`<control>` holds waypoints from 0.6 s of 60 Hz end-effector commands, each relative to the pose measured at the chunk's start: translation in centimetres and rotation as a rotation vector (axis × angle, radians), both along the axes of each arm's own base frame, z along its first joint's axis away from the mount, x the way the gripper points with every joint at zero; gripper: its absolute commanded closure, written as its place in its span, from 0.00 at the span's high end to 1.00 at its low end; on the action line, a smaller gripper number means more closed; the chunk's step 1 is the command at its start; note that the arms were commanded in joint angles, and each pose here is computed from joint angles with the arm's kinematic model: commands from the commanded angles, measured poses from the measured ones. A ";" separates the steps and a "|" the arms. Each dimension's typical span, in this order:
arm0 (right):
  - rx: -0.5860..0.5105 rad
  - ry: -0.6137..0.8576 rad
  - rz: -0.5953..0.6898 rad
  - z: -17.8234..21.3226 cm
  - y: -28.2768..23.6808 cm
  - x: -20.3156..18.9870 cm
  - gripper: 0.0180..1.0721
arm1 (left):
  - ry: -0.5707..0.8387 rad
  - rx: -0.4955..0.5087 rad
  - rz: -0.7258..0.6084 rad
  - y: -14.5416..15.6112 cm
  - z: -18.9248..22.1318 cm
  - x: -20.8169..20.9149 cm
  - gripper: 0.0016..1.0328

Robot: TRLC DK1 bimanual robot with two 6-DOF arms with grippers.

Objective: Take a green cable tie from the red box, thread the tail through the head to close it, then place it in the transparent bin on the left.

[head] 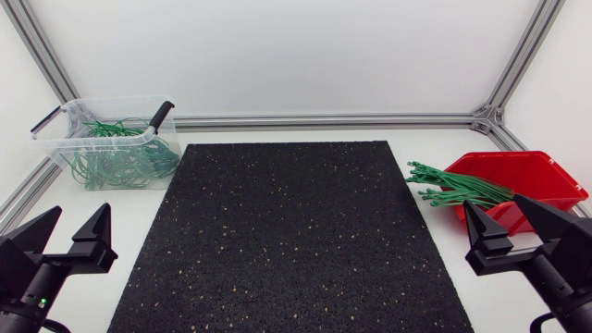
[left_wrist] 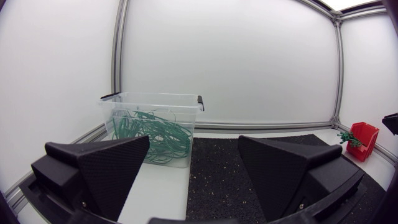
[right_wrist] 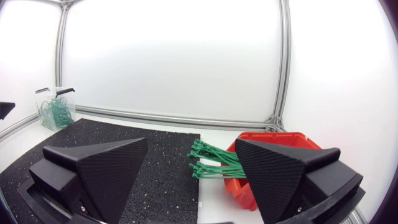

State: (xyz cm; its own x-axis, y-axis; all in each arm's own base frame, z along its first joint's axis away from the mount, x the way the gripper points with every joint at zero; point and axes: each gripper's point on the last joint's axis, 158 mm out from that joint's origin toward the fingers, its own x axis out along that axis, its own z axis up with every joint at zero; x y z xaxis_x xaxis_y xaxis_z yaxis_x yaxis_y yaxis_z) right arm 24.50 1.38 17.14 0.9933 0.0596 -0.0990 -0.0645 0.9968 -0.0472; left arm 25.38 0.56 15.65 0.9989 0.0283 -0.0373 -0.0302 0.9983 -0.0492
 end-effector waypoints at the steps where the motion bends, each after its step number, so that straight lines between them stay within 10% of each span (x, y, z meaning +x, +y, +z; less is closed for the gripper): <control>1: 0.006 -0.039 -0.004 3.0 -0.1 -0.4 0.97 | 0.053 -0.011 0.001 0.0 -2.3 0.1 0.96; 23: -0.016 0.126 -0.058 6.9 -1.5 1.9 0.97 | 0.053 -0.011 0.003 0.0 -2.3 0.1 0.96; 36: -0.236 0.377 -0.026 6.4 -4.3 5.1 0.97 | 0.053 -0.011 0.003 0.0 -2.3 0.1 0.96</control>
State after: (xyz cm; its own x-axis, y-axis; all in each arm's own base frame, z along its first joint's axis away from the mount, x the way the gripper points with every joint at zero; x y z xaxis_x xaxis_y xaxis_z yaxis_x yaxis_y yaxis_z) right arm 28.50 -1.84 23.41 0.9198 -0.0232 -0.3917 -0.0347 0.9895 -0.1401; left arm 25.38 0.56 15.65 0.9989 0.0283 -0.0373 -0.0302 0.9983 -0.0492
